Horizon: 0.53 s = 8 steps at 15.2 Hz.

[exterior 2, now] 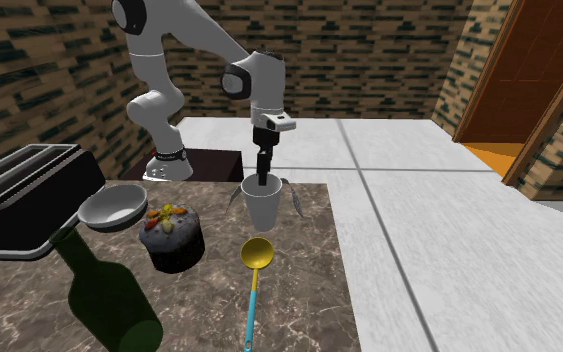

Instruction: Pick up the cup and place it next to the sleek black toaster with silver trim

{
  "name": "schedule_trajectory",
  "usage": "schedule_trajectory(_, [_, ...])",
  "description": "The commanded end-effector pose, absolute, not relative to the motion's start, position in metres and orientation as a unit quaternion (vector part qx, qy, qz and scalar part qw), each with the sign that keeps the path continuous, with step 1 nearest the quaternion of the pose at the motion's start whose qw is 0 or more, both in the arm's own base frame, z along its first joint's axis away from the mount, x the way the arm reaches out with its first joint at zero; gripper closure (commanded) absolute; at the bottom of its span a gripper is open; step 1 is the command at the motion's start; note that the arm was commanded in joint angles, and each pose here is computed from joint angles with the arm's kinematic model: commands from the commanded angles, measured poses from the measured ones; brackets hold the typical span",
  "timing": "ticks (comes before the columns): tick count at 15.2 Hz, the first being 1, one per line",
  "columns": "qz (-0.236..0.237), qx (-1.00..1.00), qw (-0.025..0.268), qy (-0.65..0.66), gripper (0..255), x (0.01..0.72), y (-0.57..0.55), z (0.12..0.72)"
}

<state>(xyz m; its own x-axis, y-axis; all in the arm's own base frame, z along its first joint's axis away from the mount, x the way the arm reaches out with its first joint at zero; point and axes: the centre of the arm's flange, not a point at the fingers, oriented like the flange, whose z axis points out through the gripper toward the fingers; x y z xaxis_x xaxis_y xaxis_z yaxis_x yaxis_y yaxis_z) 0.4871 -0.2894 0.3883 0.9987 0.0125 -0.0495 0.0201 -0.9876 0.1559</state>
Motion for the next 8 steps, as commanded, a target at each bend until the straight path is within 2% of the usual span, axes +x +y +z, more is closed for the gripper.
schedule_trajectory(1, [-0.024,0.997,0.079,0.008,0,0.4866,-0.2922,0.3784])
schedule_trajectory(8, [-0.024,0.997,0.079,0.008,0,0.4865,-0.2927,0.3754])
